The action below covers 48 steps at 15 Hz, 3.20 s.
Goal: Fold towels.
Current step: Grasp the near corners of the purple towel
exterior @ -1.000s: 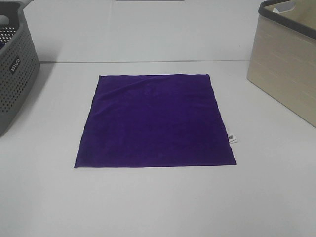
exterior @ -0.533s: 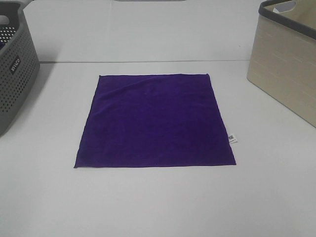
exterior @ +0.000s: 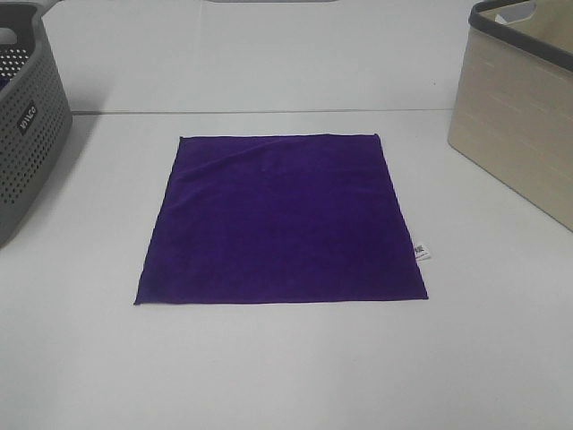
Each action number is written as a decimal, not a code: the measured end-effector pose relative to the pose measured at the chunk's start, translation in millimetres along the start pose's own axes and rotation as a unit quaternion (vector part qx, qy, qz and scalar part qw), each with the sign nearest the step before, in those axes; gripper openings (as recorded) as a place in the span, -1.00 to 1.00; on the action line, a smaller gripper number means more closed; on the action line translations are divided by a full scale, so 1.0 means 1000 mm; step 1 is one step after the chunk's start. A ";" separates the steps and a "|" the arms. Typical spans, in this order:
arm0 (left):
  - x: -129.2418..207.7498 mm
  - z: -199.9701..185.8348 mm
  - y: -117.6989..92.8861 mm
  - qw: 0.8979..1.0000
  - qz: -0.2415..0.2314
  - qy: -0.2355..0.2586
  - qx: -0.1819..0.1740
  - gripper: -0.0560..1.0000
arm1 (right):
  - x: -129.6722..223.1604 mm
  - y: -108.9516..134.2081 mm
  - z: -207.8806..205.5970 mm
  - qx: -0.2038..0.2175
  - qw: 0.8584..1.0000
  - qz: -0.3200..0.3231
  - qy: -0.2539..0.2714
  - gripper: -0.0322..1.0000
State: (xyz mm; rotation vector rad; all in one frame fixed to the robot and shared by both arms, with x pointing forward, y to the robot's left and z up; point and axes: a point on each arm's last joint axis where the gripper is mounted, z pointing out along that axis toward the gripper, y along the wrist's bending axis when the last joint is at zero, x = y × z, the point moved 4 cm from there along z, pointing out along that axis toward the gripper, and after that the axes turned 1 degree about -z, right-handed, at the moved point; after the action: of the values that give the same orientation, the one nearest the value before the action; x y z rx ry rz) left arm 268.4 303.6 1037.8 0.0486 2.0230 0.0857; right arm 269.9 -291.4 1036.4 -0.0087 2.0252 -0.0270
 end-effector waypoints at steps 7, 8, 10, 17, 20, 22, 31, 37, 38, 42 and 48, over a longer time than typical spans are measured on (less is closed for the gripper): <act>0.000 0.000 0.000 1.000 0.000 0.000 0.000 0.98 | 0.000 0.001 0.000 -0.006 1.000 -0.013 -0.001 0.97; 0.000 0.000 0.000 1.000 0.000 0.000 0.000 0.98 | -0.001 0.003 0.000 -0.012 1.000 -0.018 -0.002 0.97; 0.000 0.000 -0.004 1.000 -0.009 -0.001 0.015 0.98 | -0.001 0.006 0.000 -0.022 0.999 -0.026 -0.004 0.97; -0.001 0.000 -0.009 0.999 -0.021 -0.003 0.033 0.98 | -0.001 0.006 0.000 -0.024 0.999 -0.027 -0.004 0.97; -0.001 0.000 -0.009 0.999 -0.021 -0.003 0.033 0.98 | -0.001 0.007 0.000 -0.025 0.999 -0.025 -0.004 0.97; -0.001 0.000 -0.009 0.999 -0.021 -0.003 0.033 0.98 | -0.001 0.007 0.000 -0.025 0.999 -0.025 -0.004 0.97; -0.001 0.000 -0.009 0.999 -0.021 -0.003 0.033 0.98 | -0.001 0.007 0.000 -0.025 0.999 -0.025 -0.004 0.97; -0.001 0.000 -0.009 0.999 -0.021 -0.003 0.034 0.98 | -0.001 0.007 0.000 -0.026 0.999 -0.024 -0.004 0.97; -0.001 0.000 -0.009 0.999 -0.021 -0.003 0.034 0.98 | -0.001 0.009 0.000 -0.033 0.999 -0.020 -0.001 0.97; -0.027 0.017 -0.007 0.993 -0.021 0.109 0.042 0.98 | -0.028 0.008 0.029 -0.061 0.985 0.000 0.161 0.97; -0.067 0.157 -0.014 0.925 -0.041 0.367 0.089 0.97 | -0.085 0.011 0.185 -0.147 0.927 0.041 0.343 0.97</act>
State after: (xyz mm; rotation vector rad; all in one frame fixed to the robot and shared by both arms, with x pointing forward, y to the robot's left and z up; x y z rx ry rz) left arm 438.9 291.3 1027.7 0.0514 2.7766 -0.1595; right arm 473.7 -281.9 1030.7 -0.1197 2.7096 0.3771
